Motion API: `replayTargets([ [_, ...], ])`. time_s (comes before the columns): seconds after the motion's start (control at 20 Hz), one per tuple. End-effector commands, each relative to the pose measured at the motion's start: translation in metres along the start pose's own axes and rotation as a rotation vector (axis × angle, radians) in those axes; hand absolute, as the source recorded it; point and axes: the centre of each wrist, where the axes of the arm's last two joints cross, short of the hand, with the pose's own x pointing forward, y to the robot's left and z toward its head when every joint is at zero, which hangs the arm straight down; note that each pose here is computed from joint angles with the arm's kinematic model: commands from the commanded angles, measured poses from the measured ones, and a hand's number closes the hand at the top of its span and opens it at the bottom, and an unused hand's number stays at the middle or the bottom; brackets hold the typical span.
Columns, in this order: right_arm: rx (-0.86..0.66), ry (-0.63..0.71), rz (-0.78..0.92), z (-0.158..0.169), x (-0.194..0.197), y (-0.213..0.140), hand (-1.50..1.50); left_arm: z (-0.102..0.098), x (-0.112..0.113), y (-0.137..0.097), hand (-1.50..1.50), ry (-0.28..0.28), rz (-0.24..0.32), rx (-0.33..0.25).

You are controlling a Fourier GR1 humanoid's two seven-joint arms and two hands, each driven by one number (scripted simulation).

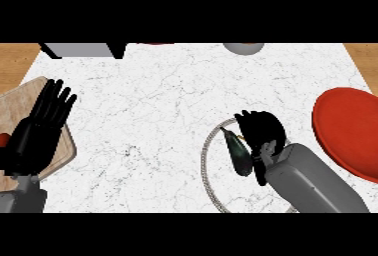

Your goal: Pick the pear from the placemat and place it in the bowl

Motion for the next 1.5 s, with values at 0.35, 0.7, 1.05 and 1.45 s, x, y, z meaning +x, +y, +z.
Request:
replayTargets([
  [0.35, -0.016, 0.016, 0.029, -0.033, -0.025, 0.03, -1.5, -0.008, 0.004, -0.011, 0.0, -0.005, 0.013, 0.002],
  [0.7, 0.021, 0.035, 0.048, -0.041, -0.009, 0.03, -1.5, -0.003, -0.004, -0.006, 0.0, 0.003, 0.02, -0.003],
  [1.05, 0.054, 0.066, 0.087, -0.052, 0.002, 0.036, 1.5, 0.003, 0.003, -0.01, 0.0, -0.006, -0.005, -0.001],
  [1.45, 0.017, -0.033, 0.272, -0.071, -0.011, 0.055, 1.5, -0.014, 0.006, -0.007, 0.0, -0.006, 0.011, -0.012],
])
